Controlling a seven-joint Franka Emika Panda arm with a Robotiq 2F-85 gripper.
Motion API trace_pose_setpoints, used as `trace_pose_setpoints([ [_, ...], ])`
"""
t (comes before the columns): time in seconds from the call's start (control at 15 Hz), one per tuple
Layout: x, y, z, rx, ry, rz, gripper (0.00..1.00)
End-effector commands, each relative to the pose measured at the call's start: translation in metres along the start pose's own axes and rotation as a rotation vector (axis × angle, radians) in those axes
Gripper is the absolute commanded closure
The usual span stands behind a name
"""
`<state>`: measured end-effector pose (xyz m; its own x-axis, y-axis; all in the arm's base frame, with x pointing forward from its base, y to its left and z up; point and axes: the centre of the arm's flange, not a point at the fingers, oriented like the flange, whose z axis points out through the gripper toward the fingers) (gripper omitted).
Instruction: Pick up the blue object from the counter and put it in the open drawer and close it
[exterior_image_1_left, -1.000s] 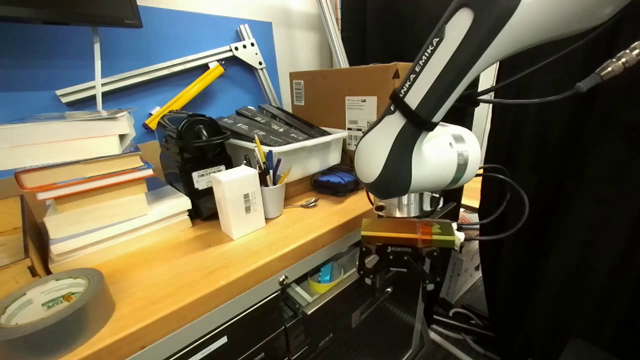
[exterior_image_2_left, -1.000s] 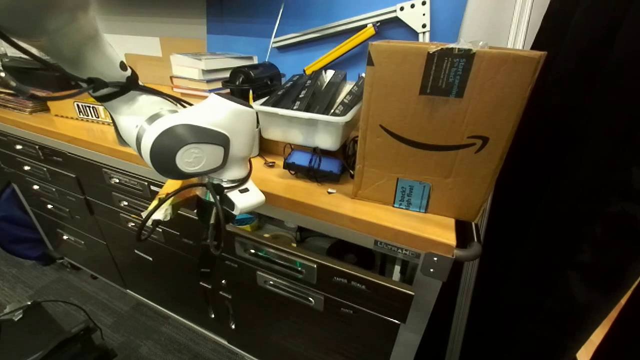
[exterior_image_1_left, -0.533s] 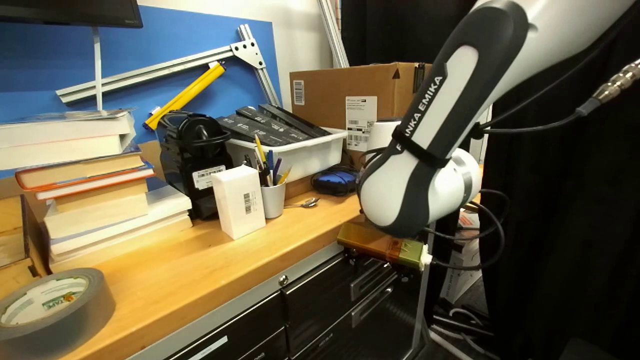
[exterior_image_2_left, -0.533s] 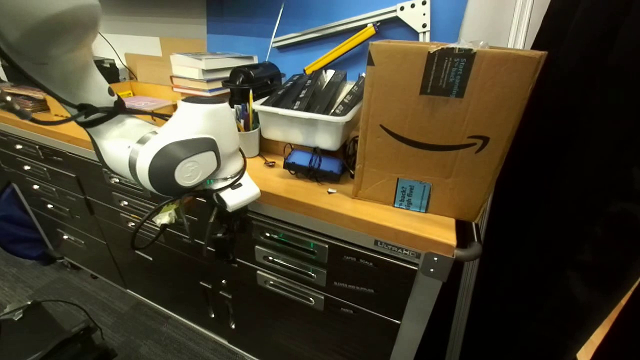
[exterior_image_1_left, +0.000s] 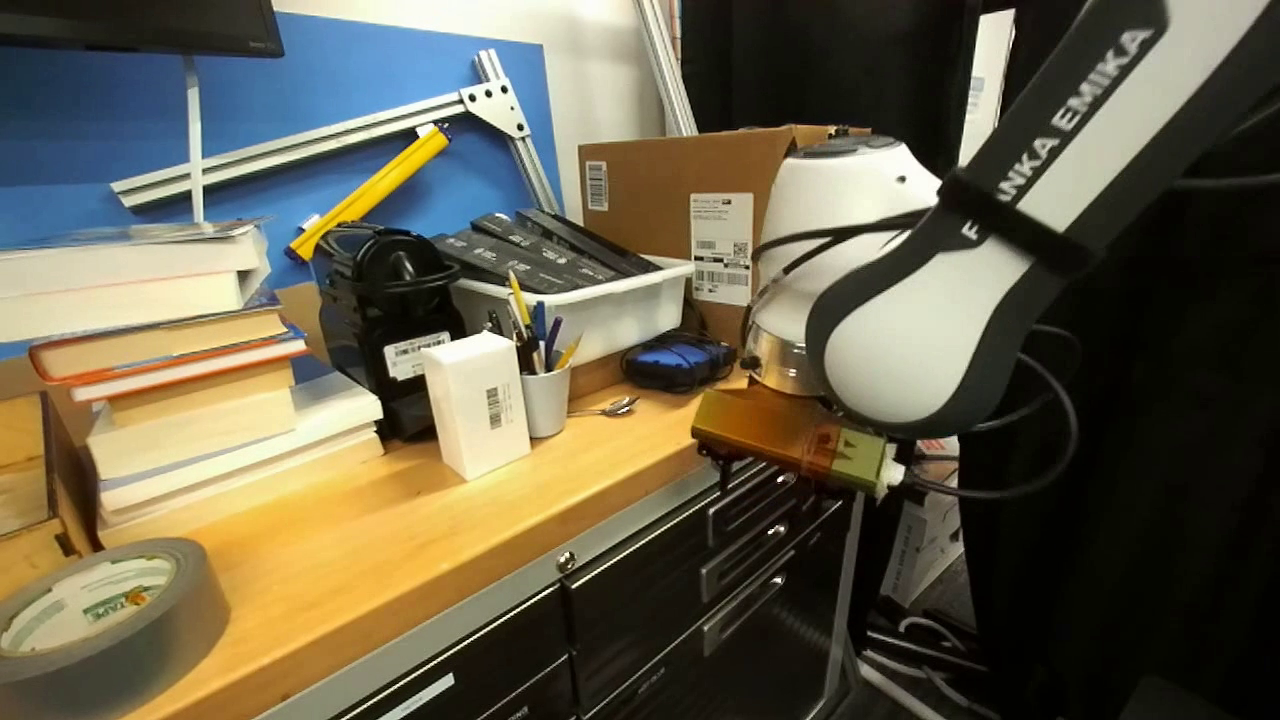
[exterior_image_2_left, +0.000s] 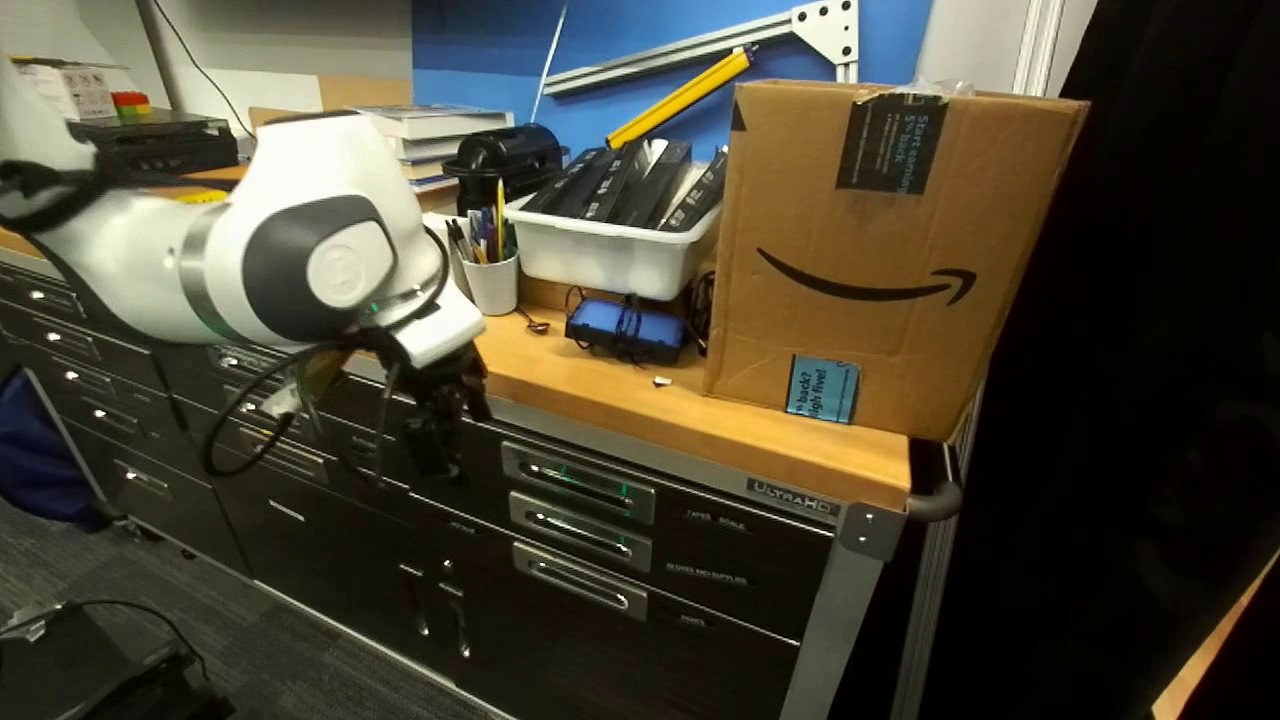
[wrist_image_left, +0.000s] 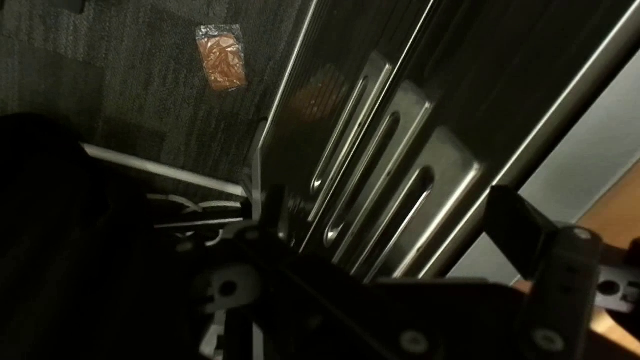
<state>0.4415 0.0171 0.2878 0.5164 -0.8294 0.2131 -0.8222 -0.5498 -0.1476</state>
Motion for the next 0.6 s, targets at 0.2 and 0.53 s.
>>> trace_pose_setpoints([
  [0.2,-0.013,-0.039,-0.126,0.016,-0.247,-0.306,0.0],
  [0.53,-0.005,-0.018,-0.143,0.029,-0.303,-0.378,0.0],
])
